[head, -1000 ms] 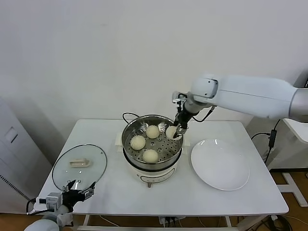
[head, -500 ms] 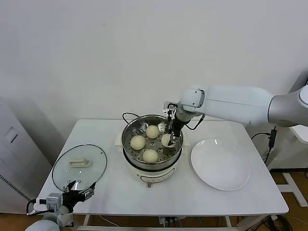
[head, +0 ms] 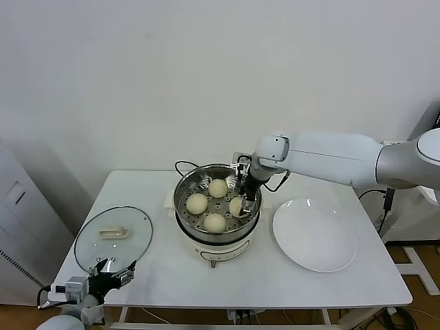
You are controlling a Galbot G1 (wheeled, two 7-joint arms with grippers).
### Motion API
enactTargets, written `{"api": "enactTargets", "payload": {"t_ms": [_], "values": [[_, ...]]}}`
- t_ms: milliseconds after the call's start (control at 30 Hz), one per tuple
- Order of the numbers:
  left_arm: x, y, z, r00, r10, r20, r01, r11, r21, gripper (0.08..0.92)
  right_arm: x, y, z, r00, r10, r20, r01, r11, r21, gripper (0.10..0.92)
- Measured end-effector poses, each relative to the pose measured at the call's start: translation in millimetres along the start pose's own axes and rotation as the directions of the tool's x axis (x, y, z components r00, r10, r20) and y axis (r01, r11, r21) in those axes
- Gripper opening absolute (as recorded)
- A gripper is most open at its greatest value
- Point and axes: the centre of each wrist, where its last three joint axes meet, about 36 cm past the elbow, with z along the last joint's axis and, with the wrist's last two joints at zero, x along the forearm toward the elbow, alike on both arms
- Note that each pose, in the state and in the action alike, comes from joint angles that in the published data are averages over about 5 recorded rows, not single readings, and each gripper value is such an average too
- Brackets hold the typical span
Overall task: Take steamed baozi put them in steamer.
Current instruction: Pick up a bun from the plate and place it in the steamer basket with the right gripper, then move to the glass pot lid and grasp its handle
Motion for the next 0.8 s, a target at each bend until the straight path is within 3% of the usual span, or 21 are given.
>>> {"api": "enactTargets", "payload": {"t_ms": [233,467,633,800], "values": [[1,1,-2,1.0,-0.003,0.008,0.003,1.0,0.003,0.823,35,-16,15,0.993,0.048,0.103,-0.041,0.997,-0.069,0.822],[1,2,-10,0.9995,-0.014,0.03,0.013,1.0,0.015,0.823,59,-25,54,0.946,0.152,0.285,-0.105,0.979,-0.174,0.823],[1,2,-17,0.9985,-0.018,0.051,0.017,1.0,0.025,0.823,62,-22,90,0.858,0.287,0.426,-0.177,0.944,-0.279,0.823],[2,3,-24,0.9968,-0.022,0.077,0.019,0.999,0.035,0.823,58,-13,125,0.725,0.447,0.524,-0.244,0.878,-0.412,0.823]]}}
